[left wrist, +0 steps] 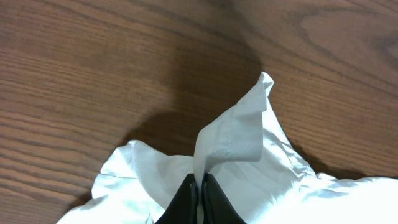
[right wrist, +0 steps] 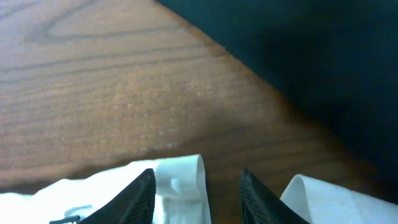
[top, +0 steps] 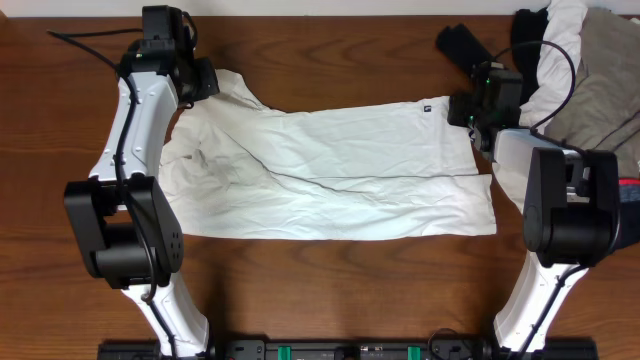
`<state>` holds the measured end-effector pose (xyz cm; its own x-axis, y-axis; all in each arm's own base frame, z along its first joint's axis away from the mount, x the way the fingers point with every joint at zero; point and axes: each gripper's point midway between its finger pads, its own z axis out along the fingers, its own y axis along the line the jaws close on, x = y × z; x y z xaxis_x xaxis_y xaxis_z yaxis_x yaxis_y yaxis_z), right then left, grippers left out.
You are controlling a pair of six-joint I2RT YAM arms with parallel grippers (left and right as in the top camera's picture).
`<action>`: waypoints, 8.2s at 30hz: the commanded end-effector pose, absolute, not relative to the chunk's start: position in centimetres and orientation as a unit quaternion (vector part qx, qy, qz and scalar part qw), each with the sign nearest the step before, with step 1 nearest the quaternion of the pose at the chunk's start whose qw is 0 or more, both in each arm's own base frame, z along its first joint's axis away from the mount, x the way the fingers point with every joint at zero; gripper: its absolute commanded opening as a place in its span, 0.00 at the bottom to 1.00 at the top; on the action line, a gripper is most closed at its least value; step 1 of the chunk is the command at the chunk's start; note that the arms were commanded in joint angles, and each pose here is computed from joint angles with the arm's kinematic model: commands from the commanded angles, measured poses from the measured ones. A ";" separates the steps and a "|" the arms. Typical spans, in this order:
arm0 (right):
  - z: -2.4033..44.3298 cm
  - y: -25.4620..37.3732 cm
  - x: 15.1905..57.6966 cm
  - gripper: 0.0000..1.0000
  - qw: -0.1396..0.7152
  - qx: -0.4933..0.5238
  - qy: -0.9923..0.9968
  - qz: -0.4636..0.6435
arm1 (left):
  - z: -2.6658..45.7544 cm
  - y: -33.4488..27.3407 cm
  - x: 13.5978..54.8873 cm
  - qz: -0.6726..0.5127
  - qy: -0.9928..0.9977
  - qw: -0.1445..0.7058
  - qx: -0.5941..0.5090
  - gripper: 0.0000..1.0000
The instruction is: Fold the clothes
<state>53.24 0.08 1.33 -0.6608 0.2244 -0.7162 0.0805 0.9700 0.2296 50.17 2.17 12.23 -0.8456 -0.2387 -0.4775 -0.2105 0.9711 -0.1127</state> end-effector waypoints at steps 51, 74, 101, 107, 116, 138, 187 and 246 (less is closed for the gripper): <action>8.7 -1.0 45.8 0.01 0.309 0.129 0.939 0.080 | 13.4 3.1 41.9 -0.017 0.980 0.128 -0.149 0.06; 5.7 -4.4 37.5 0.01 0.149 0.160 0.975 -0.044 | 12.7 5.4 36.6 -0.051 0.974 0.024 -0.219 0.06; 5.2 -3.9 35.7 0.14 0.112 0.158 0.980 -0.039 | 9.3 6.2 30.8 0.006 0.972 -0.086 -0.220 0.06; 5.2 -3.6 35.7 0.15 0.111 0.156 0.981 -0.029 | 9.2 6.1 30.5 0.007 0.971 -0.090 -0.220 0.06; 5.5 0.1 36.6 0.27 0.121 0.064 0.988 0.070 | 9.2 6.1 30.5 0.007 0.971 -0.091 -0.220 0.06; 6.3 1.1 39.0 0.40 0.168 0.069 0.978 0.103 | 9.1 6.1 30.6 0.006 0.971 -0.089 -0.220 0.06; 7.9 9.7 38.3 0.24 0.093 0.005 0.961 0.262 | 9.1 6.1 30.5 0.007 0.971 -0.091 -0.220 0.06; 1.5 9.2 34.8 0.32 0.064 -0.024 0.988 0.137 | 6.5 2.8 35.4 -0.020 0.994 -0.030 -0.103 0.45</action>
<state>34.98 9.40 1.33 -0.9914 -0.0221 -0.1286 -0.0575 0.9589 0.2780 35.73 2.02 8.06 -0.9698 -0.2418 0.0326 -0.2439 0.9632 -0.1129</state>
